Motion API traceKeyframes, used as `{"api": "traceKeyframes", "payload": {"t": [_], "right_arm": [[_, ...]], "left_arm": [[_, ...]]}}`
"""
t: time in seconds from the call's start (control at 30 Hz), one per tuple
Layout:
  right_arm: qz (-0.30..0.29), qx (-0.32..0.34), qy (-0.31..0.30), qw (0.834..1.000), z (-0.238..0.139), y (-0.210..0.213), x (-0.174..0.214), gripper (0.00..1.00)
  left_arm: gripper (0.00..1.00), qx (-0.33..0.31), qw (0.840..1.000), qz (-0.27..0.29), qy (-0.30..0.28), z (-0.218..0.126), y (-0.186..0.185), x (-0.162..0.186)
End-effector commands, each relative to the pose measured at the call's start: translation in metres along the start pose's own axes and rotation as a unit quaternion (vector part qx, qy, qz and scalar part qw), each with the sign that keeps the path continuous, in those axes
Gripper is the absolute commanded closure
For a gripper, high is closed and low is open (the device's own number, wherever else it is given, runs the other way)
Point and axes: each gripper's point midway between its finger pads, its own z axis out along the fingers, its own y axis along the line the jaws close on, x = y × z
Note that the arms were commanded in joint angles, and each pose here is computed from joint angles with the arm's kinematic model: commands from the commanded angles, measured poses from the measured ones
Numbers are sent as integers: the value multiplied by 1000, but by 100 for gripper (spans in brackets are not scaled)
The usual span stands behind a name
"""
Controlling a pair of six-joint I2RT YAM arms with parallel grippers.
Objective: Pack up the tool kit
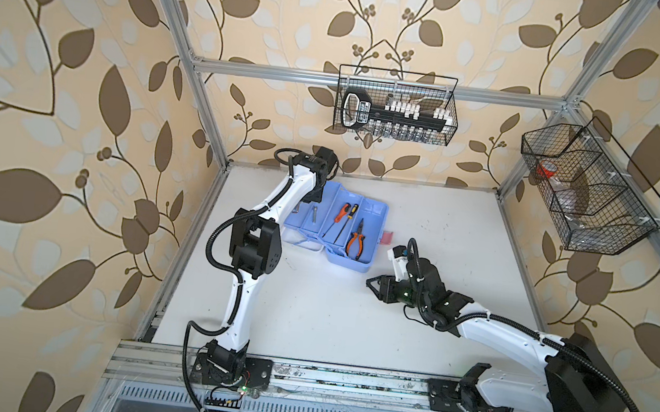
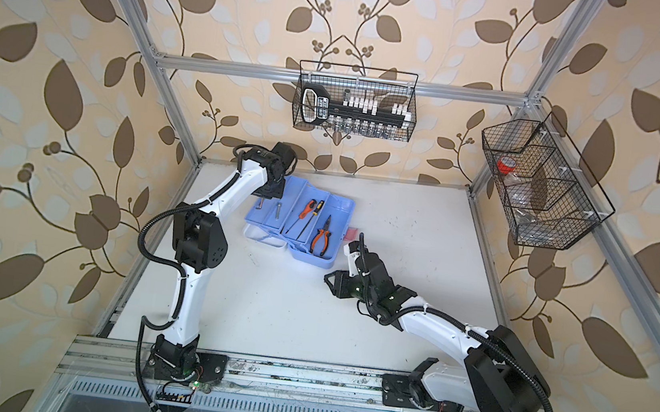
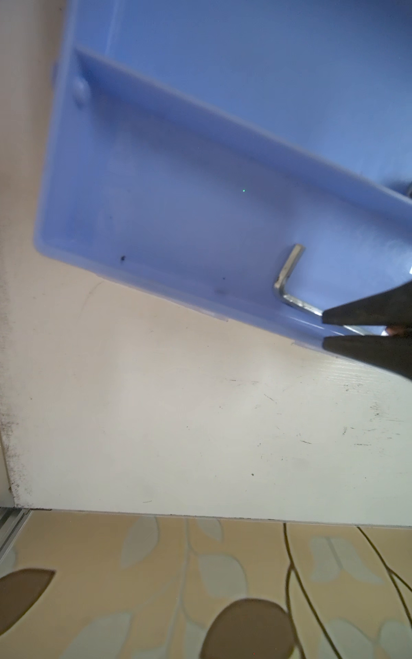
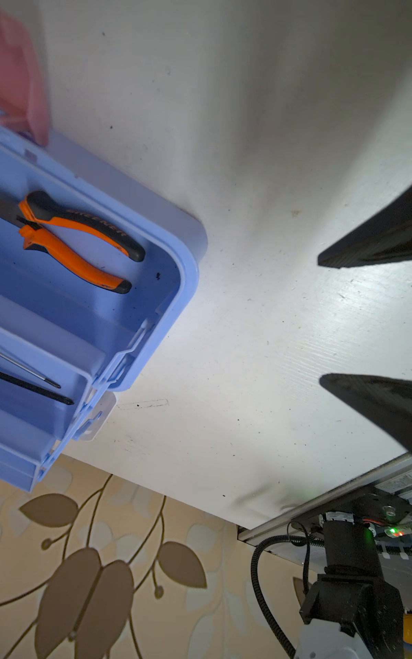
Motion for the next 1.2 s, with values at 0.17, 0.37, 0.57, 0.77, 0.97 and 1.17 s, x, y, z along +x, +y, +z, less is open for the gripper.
{"api": "traceKeyframes", "payload": {"t": [0.17,0.37,0.57,0.77,0.97,1.17], "right_arm": [[5,-12,12,1000,5,-1,8,51],[6,-13,8,1000,1,-1,8,51],[6,-14,4,1000,-2,0,8,51],[-2,-4,2,1000,-6,-2,7,50],[-4,16,-12,1000,-10,-5,-4,50],[-16,77,-16,997,-14,-19,-16,49]], "left_arm": [[100,13,999,5,37,5,-5,22],[96,21,999,-3,46,0,-4,33],[81,39,999,-10,34,-19,-9,32],[66,87,996,-29,2,-58,-17,25],[65,108,992,-63,-34,-93,-3,23],[65,111,977,-160,-93,-115,37,29]]}}
